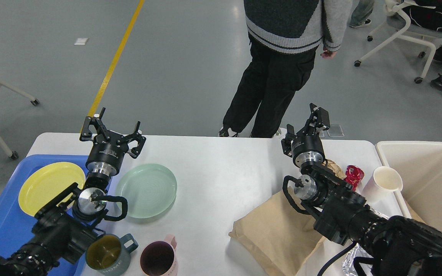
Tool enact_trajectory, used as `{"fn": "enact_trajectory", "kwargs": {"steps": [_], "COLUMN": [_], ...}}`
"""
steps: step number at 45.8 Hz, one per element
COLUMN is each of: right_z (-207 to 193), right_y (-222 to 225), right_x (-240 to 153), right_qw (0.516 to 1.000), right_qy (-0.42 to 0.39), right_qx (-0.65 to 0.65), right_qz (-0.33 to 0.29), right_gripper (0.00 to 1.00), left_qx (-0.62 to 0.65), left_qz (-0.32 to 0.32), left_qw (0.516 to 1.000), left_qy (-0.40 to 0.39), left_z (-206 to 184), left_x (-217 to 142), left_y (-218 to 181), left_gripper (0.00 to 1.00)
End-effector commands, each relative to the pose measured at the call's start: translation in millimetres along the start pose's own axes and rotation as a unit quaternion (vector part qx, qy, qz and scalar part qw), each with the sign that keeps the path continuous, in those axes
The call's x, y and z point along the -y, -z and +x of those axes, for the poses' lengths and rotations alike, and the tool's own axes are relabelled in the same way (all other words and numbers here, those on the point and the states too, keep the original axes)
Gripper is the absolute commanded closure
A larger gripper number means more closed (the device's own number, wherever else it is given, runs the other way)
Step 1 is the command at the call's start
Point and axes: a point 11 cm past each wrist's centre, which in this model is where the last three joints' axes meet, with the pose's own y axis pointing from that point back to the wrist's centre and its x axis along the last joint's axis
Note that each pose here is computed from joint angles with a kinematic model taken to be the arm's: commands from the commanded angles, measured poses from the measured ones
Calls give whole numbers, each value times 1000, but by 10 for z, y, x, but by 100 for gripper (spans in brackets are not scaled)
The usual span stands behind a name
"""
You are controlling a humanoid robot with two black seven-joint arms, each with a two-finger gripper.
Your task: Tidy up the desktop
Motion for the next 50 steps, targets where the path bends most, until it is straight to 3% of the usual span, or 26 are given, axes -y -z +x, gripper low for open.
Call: {"fn": "enact_trajectory", "kwargs": {"steps": [1, 8, 14, 22, 30, 34, 42, 46, 50], "right_z": [-7, 1, 1, 1, -7, -4, -4, -4, -4], "right_y": [-5, 1, 0, 1, -5, 1, 1, 1, 1], "right_x": [-2, 1, 0, 1, -2, 0, 0, 0, 0], "right_qw": [1000, 1000, 1000, 1000, 1000, 1000, 1000, 1000, 1000], "right_qy": [0, 0, 0, 0, 0, 0, 0, 0, 0], "right_qx": [0, 0, 0, 0, 0, 1, 1, 1, 1], "right_qz": [0, 0, 0, 0, 0, 0, 0, 0, 0], "right_gripper": [0, 0, 0, 0, 0, 0, 0, 0, 0], "left_qx": [84, 242, 378, 566, 708, 747, 754, 752, 765], "left_qz": [-16, -2, 37, 108, 141, 143, 195, 257, 348], "left_qw": [996, 970, 924, 807, 671, 621, 581, 542, 468], "left_qy": [-33, -12, 55, 127, 169, 191, 237, 271, 272], "left_z": [-158, -748, -1248, -1552, -1803, -2063, -2219, -2236, -2077], "left_x": [290, 705, 900, 965, 1027, 1077, 1021, 910, 707], "left_y": [-431, -723, -667, -446, -498, -558, -462, -289, -369], "left_gripper": [1, 1, 1, 1, 1, 1, 1, 1, 0]}}
